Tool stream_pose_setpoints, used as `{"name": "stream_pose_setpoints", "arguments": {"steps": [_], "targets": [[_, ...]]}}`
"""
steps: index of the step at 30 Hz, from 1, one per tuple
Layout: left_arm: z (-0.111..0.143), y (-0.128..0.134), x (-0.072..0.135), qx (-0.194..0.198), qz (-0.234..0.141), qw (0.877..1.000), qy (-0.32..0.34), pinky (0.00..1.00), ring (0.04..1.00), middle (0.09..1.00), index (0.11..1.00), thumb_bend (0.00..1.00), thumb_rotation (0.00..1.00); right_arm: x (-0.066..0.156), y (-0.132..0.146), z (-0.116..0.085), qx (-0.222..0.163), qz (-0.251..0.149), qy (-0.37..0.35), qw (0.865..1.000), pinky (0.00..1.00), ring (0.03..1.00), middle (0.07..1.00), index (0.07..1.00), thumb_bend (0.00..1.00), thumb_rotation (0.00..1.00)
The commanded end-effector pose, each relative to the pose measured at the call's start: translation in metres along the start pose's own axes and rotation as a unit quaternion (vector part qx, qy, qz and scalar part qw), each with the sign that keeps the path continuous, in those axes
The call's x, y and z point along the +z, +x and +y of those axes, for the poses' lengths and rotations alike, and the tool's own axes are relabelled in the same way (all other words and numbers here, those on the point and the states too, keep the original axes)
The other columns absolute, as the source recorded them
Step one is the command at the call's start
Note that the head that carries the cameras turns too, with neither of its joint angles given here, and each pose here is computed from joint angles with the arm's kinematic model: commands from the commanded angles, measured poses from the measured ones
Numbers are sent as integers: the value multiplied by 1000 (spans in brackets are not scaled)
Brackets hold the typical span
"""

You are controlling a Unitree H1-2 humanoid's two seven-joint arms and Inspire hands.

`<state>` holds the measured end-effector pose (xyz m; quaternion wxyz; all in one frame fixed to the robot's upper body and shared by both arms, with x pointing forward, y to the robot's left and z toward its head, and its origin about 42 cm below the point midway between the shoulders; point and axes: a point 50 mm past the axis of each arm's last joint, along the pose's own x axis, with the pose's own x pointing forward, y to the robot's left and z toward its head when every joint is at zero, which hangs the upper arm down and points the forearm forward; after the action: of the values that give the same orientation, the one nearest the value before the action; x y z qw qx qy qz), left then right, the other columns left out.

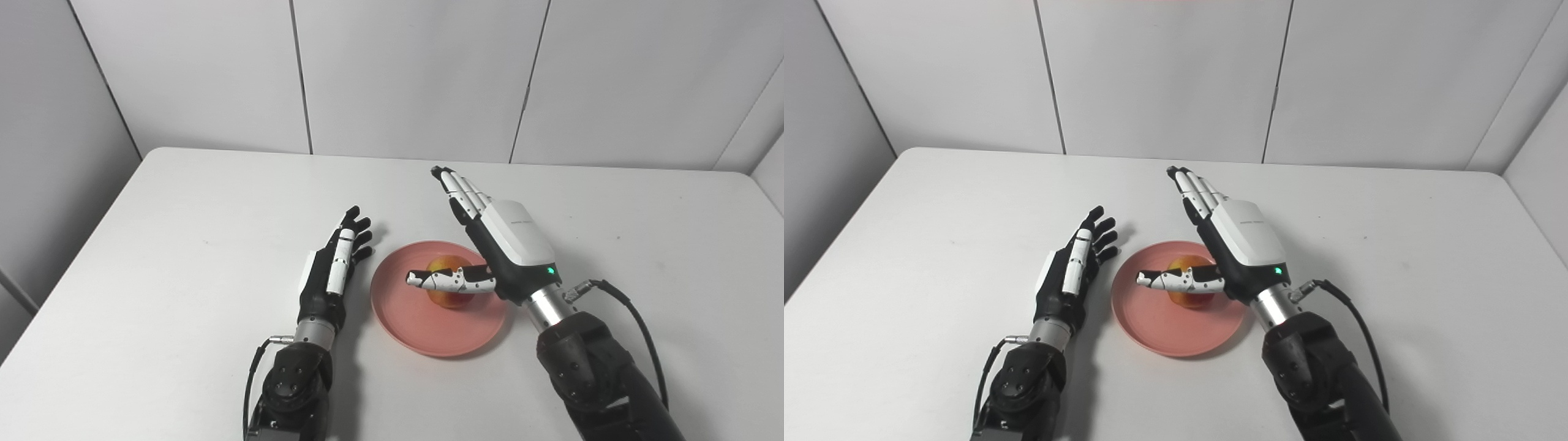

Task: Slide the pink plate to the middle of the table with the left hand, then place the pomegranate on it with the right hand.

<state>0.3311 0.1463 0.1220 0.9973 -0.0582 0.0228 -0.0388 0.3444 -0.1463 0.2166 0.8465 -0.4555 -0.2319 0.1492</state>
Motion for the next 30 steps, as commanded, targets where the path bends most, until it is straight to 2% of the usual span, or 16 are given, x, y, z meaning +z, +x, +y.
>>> {"name": "stream_pose_setpoints", "arguments": {"steps": [1,5,11,15,22,25,30], "targets": [[-6,6,14,-9,-22,1000,5,880,892,898,902,419,1000,10,2,-17,-38,-31,6,999,867,968,1000,1000,1000,871],[-6,6,13,-5,-26,1000,9,863,884,894,893,419,1000,4,-7,-21,-60,-3,52,997,809,930,999,1000,1000,901],[-3,4,11,-2,-24,1000,5,865,881,892,890,426,1000,-2,-21,-23,-77,35,78,993,770,904,994,1000,1000,947],[0,3,10,-2,-23,1000,5,865,878,891,893,417,1000,-6,-25,-22,-82,45,110,989,851,945,1000,1000,988,985],[5,1,9,-3,-25,1000,-3,868,882,893,895,408,1000,-9,-30,-19,-78,73,164,981,889,949,987,1000,958,1000],[6,0,9,-5,-25,1000,-4,872,885,898,900,399,1000,-13,-33,-16,-79,81,188,976,876,942,982,1000,955,1000],[10,0,7,-7,-27,1000,-2,876,889,902,903,401,1000,-22,-39,-11,-79,94,262,957,892,964,997,1000,884,1000]]}}
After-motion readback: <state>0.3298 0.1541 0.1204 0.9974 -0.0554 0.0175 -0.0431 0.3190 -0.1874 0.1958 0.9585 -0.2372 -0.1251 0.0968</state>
